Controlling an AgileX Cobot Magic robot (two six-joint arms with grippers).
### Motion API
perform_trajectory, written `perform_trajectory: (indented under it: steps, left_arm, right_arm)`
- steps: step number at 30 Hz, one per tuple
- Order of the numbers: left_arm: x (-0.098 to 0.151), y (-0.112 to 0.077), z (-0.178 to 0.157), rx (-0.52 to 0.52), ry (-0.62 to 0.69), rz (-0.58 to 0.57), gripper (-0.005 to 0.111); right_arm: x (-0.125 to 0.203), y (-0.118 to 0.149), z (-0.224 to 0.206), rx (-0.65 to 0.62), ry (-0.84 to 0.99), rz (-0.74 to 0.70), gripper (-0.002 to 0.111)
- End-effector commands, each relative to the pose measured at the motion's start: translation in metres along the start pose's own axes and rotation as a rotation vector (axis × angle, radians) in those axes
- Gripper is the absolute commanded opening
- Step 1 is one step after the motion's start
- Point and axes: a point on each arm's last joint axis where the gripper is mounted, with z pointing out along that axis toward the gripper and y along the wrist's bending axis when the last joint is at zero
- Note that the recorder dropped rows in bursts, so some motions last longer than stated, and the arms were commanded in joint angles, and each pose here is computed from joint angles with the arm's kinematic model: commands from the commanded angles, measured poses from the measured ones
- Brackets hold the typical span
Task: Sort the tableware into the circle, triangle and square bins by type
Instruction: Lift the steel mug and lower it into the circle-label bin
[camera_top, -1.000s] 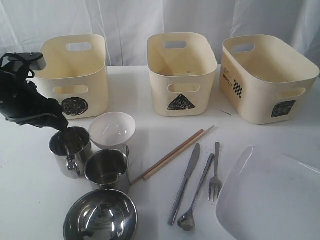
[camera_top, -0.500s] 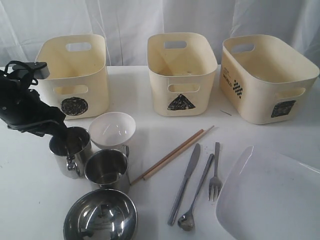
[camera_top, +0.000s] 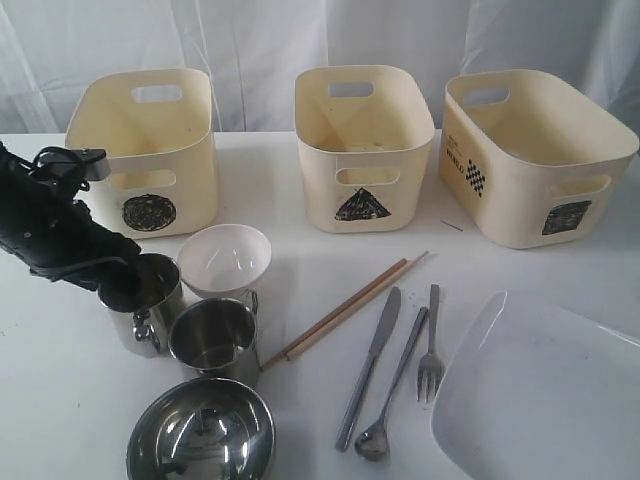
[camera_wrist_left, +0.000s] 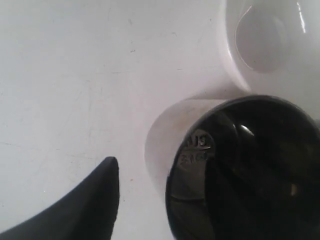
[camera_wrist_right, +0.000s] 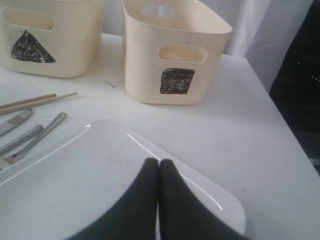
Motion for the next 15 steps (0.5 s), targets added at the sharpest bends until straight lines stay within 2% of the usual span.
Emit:
perform_trajectory:
  steps: [1,5,9,10,15]
  left_arm:
    - [0.000,0.000,0.006,0.011,0.016,0.016,0.039]
    - [-0.003,-0.001,0.001,0.005,-0.003,0.030,0.000]
    - [-0.026,-0.015,-0.048,0.005,-0.134,0.097,0.000]
    - [-0.035,-0.021,-0.071,-0.010,-0.209,0.125,0.000]
    - [-0.065,-0.033,-0.130,-0.072,-0.388,0.214,0.000]
  right_arm:
    - [0.001,0.000,0.000,0.002,0.001,0.001,0.000]
    - [0.001,0.000,0.000,0.002,0.001,0.001,0.000]
    - [0.001,0.000,0.000,0.002,0.001,0.001,0.000]
    - [0.001,0.000,0.000,0.002,0.001,0.001,0.000]
    - [0.001,0.000,0.000,0.002,0.001,0.001,0.000]
